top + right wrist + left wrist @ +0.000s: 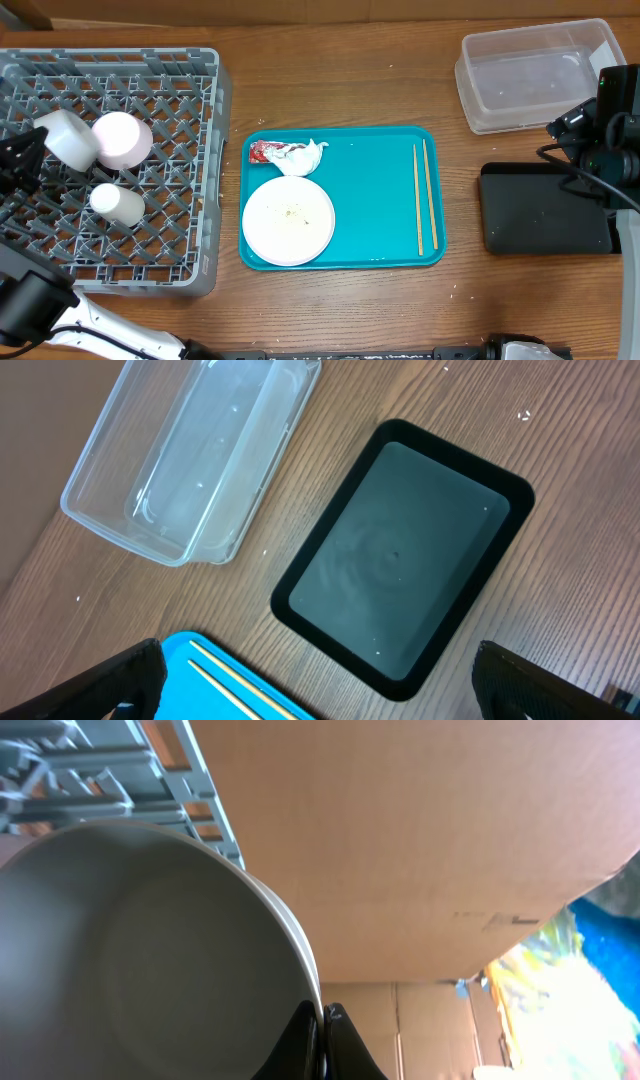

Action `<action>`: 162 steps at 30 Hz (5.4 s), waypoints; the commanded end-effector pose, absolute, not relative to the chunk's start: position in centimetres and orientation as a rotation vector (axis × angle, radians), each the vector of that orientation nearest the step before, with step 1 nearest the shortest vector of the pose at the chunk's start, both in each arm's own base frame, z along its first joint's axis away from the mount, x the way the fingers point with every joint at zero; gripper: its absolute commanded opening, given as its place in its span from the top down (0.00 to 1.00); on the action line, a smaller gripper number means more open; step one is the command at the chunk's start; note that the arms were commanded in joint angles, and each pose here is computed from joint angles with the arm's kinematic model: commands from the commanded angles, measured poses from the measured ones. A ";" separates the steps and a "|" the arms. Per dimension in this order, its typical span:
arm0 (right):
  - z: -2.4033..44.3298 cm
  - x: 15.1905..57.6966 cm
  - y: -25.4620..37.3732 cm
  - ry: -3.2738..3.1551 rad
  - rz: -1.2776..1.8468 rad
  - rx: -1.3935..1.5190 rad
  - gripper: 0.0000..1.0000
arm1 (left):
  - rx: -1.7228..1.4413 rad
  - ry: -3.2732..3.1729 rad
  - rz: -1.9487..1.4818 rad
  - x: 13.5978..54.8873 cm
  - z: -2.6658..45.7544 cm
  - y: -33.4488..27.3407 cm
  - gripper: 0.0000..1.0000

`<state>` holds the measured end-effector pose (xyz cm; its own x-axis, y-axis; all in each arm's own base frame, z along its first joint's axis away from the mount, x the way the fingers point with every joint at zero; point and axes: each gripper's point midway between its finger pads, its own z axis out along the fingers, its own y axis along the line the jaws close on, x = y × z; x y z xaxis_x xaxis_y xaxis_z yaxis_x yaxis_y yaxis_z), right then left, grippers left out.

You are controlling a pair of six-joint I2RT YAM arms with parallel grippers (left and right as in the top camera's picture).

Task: Sort waste into correct bins and load items into the dishwasher
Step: 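Lower the saucer upside down into the rack and open the gripper, then push the saucer down into the rack slots with the left gripper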

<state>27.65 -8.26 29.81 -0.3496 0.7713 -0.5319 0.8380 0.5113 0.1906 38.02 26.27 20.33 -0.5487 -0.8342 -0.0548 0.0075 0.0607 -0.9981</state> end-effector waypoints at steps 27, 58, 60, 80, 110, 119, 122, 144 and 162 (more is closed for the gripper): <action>30.2 27.6 -8.5 2.167 -0.151 1.318 0.00 | -0.812 1.587 -1.495 35.4 20.8 28.5 0.96; 30.2 27.6 -8.5 2.167 -0.151 1.318 0.00 | -0.884 1.754 -1.343 35.0 17.5 29.0 0.85; 30.2 27.6 -8.5 2.167 -0.151 1.318 0.00 | -0.895 1.751 -1.349 34.9 17.5 29.0 0.44; 30.2 27.6 -8.5 2.167 -0.151 1.318 0.00 | -1.392 1.673 -1.084 22.8 15.7 37.0 0.00; 30.2 27.6 -8.5 2.167 -0.151 1.318 0.00 | -1.222 1.948 -0.941 30.9 22.4 29.8 0.96; 30.2 27.6 -8.5 2.167 -0.151 1.318 0.00 | -1.310 2.334 0.041 30.4 20.4 30.3 0.96; 30.2 27.6 -8.5 2.167 -0.151 1.318 0.00 | -1.226 2.411 0.122 32.7 19.5 28.4 0.96; 30.2 27.6 -8.5 2.167 -0.151 1.318 0.00 | -1.082 2.705 0.585 35.0 12.2 26.7 0.96; 30.2 27.6 -8.5 2.166 -0.151 1.318 0.00 | -1.431 2.672 0.702 28.2 11.7 30.8 0.96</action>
<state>27.64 -8.28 29.81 -0.3495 0.7711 -0.5322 0.8381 0.5112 0.1902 29.13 29.88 11.55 -0.6322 -0.7434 -0.2185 -0.7564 0.5309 0.3821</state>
